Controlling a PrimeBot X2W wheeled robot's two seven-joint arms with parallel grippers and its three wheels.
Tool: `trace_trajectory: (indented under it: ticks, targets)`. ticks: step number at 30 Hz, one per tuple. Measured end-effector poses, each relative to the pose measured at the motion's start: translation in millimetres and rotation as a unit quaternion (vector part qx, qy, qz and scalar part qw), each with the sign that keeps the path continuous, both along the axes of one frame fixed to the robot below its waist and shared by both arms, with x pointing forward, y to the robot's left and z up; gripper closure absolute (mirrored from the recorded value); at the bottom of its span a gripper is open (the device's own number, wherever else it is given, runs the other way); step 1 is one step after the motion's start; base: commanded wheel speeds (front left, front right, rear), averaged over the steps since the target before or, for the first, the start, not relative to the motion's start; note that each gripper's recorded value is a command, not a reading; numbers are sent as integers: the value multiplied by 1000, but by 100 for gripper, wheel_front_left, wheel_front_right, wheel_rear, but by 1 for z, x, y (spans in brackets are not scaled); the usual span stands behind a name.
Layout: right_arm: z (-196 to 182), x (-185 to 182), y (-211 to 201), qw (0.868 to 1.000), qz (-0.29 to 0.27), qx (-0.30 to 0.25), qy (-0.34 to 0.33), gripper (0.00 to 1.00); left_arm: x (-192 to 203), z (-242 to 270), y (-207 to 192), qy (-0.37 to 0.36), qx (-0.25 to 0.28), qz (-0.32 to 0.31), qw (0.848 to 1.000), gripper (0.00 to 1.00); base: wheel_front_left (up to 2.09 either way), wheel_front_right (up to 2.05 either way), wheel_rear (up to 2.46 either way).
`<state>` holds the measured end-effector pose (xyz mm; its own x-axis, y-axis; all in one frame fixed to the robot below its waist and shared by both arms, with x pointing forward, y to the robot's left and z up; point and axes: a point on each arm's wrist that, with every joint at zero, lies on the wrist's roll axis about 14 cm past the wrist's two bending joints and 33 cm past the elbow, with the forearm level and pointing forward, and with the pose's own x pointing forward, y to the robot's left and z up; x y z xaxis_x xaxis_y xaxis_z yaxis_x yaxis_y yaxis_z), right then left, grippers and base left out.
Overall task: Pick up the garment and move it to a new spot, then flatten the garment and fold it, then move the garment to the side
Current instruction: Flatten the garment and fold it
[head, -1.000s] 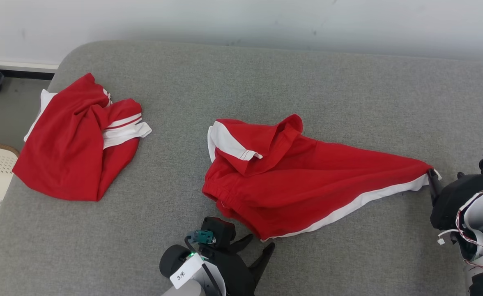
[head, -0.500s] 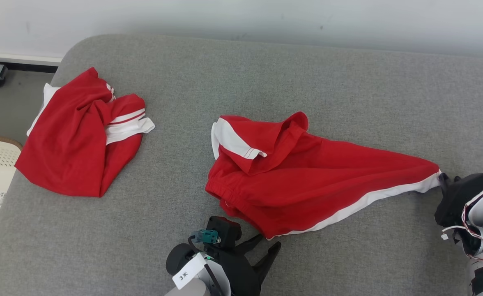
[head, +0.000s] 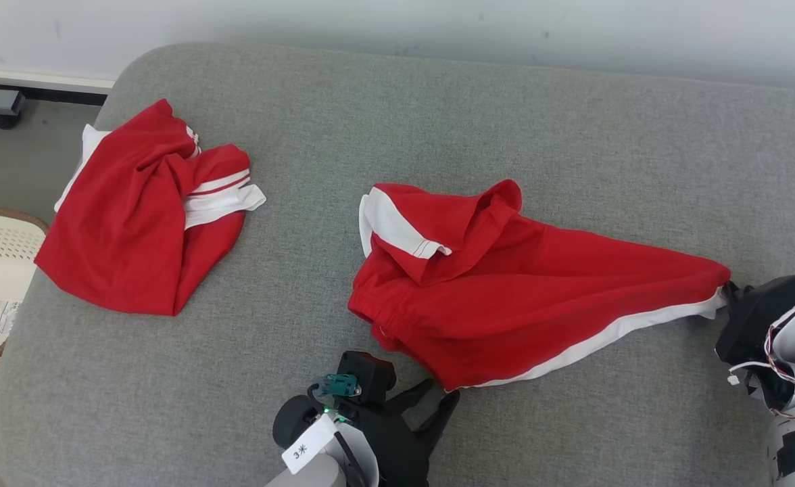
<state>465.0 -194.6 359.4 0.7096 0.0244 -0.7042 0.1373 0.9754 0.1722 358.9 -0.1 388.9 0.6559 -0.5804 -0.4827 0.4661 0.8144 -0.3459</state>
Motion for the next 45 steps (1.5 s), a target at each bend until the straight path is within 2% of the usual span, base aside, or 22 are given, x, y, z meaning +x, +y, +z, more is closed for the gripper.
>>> trace_trajectory:
  ticks: [1, 4, 7, 8, 9, 11, 18, 19, 20, 21, 22, 23, 24, 25, 33, 45]
  targets:
    - [-1, -1, 0, 1000, 1, -1, 5, 64, 0, 0, 1, 1, 0, 1, 1000, 47, 0, 0, 0]
    - [-4, -5, -1, 1000, 0, 2, 21, 74, -1, -2, 1, 6, 2, 0, 1000, 56, 0, 0, 0]
    - [-7, -11, -2, 999, 1, 0, 35, 94, -2, -1, -1, 7, -1, -2, 1000, 67, 0, 0, 0]
    - [-7, -11, -2, 999, 0, 0, 36, 100, -2, -1, -2, 7, -2, -3, 1000, 73, 0, 0, 0]
    - [-6, -12, -3, 999, 1, -1, 37, 100, -3, 0, -3, 7, -3, -7, 1000, 78, 0, 0, 0]
    - [-5, -13, -4, 999, 1, -2, 35, 100, -3, 0, -5, 8, -5, -9, 1000, 100, 0, 0, 0]
    - [0, -11, -4, 1000, 1, 0, 24, 100, -3, 1, -11, 6, -8, -19, 1000, 100, 0, 0, 0]
    - [2, -10, -4, 1000, 0, 1, 19, 40, -2, 2, -11, 5, -9, -19, 1000, 100, 0, 0, 0]
    - [4, -8, -4, 1000, -2, 3, 14, 0, -2, 2, -11, 5, -8, -19, 1000, 100, 0, 0, 0]
    - [4, -8, -4, 1000, -2, 3, 12, 0, -2, 2, -11, 4, -8, -19, 1000, 100, 0, 0, 0]
    - [5, -8, -4, 1000, -3, 2, 10, 0, -2, 3, -10, 3, -9, -18, 1000, 82, 0, 0, 0]
    - [5, -8, -4, 1000, -3, 2, 10, 0, -1, 4, -10, 0, -9, -14, 1000, 82, 0, 0, 0]
    - [5, -9, -4, 1000, -3, 3, 10, 0, 0, 4, -9, -2, -9, -12, 1000, 3, 0, 0, 0]
    - [5, -9, -4, 1000, -3, 3, 10, 0, 0, 5, -8, -3, -8, -11, 1000, 0, 0, 0, 0]
    - [8, -9, -4, 1000, -2, 1, 7, 0, 2, 4, -1, -10, 8, -6, 1000, 0, 0, 0, 0]
    - [5, -10, -1, 1000, 2, 4, 16, 0, -3, 11, -11, -25, -11, -30, 999, 0, 0, 0, 0]
